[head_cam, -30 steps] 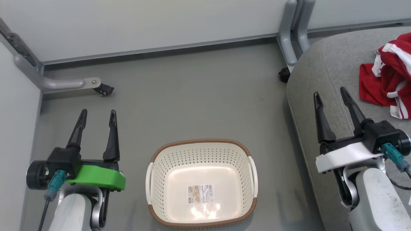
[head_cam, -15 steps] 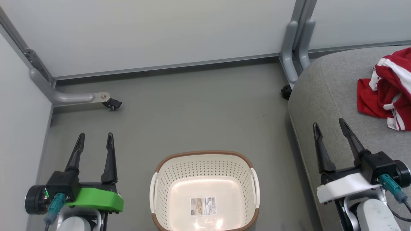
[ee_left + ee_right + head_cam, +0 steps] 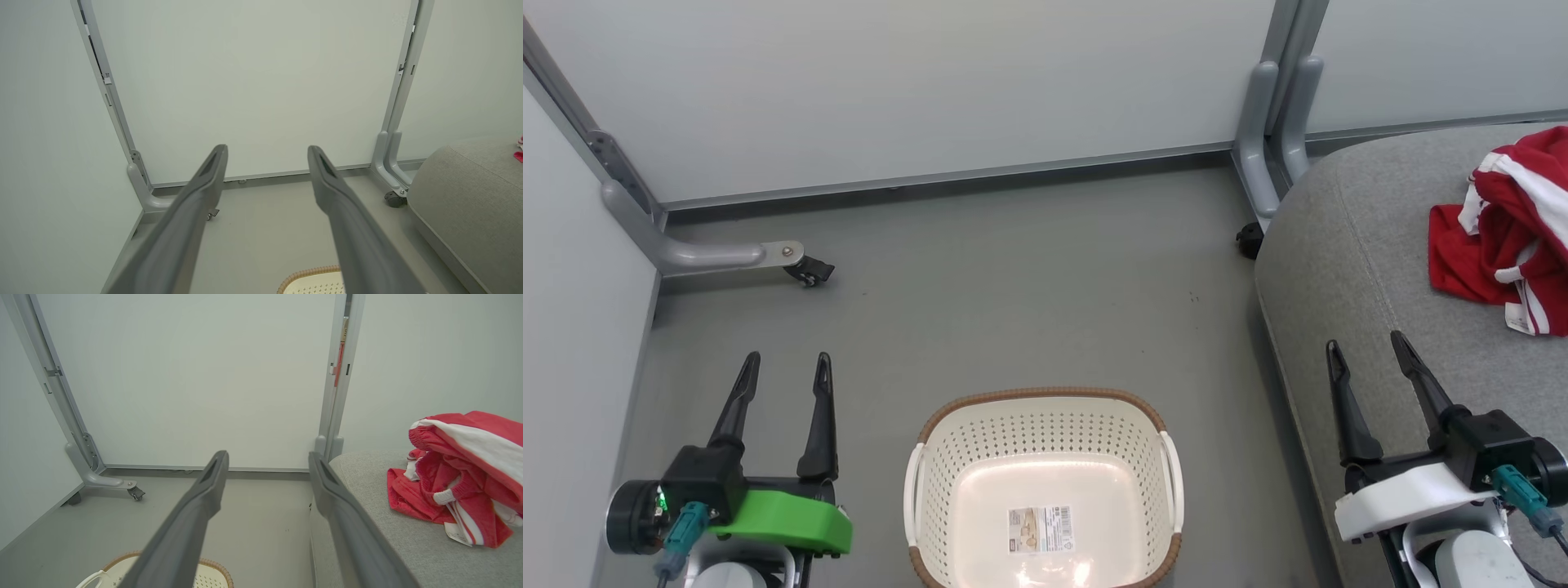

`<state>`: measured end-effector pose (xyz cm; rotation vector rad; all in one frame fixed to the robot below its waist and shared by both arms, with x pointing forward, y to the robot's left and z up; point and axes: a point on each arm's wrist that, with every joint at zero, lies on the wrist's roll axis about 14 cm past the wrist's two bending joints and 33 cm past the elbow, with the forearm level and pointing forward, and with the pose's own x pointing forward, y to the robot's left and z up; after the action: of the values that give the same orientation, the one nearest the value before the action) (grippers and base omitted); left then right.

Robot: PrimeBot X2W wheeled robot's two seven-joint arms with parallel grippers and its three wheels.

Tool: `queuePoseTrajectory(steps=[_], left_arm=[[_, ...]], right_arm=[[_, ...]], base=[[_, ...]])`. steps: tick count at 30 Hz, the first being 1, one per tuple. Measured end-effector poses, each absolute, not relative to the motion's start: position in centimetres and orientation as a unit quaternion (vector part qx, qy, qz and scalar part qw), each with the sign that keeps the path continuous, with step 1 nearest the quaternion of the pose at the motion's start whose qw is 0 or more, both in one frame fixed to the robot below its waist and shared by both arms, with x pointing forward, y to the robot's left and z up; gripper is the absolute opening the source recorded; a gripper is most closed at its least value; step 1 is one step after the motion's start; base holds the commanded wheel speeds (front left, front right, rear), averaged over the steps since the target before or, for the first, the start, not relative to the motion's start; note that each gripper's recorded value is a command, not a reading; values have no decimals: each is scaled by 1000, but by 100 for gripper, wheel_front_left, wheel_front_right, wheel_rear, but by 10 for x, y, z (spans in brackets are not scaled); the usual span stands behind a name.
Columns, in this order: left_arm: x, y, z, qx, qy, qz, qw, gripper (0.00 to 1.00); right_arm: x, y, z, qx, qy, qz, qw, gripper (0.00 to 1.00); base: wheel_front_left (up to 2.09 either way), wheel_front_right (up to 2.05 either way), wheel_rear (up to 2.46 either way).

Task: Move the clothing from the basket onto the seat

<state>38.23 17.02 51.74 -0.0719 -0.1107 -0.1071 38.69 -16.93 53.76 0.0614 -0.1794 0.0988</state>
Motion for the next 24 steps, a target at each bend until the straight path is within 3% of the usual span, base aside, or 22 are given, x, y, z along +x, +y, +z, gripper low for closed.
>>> queuePoseTrajectory(steps=[9, 10, 24], left_arm=[[382, 173, 512, -33, -47, -49, 997, 100], [381, 173, 510, -32, -45, -49, 997, 0], [377, 181, 487, -128, 4, -18, 992, 0]], right_arm=[[387, -169, 534, 35, -85, 49, 995, 100], [387, -169, 533, 35, -82, 49, 995, 0], [383, -176, 507, 132, -31, 25, 990, 0]], base=[[0, 0, 0], [0, 0, 0], [0, 0, 0]])
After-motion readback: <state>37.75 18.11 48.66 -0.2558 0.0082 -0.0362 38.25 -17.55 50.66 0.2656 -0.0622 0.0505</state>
